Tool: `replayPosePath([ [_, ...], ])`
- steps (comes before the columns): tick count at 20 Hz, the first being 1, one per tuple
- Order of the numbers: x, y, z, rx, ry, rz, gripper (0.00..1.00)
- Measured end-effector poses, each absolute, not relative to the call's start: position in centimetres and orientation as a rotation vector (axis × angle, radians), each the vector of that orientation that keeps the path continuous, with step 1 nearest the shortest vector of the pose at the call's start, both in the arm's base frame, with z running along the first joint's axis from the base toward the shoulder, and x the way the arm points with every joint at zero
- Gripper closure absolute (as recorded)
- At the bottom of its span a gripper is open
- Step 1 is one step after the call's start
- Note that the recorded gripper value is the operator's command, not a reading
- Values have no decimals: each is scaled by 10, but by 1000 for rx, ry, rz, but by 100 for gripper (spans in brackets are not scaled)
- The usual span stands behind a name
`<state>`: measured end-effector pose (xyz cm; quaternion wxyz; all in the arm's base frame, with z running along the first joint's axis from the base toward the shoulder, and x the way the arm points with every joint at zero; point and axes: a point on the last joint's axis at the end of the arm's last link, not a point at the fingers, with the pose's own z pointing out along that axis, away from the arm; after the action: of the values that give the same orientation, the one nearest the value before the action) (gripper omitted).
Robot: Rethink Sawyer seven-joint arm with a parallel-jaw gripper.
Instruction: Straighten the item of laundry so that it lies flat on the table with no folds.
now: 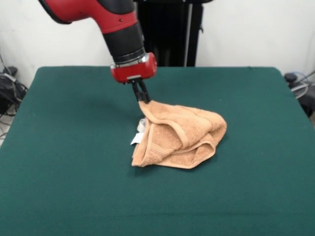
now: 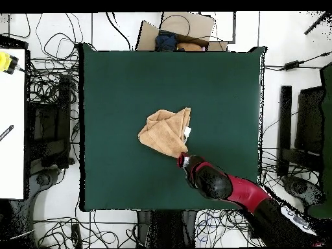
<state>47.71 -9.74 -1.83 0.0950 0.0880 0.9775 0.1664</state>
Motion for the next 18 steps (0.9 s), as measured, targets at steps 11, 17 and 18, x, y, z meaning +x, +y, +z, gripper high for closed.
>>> replayPosePath([
  [11, 480, -90, -13, 203, 2912, 446, 100],
  [17, 492, -72, 18, 78, 2910, 341, 100],
  [18, 495, -70, 23, 64, 2906, 327, 100],
])
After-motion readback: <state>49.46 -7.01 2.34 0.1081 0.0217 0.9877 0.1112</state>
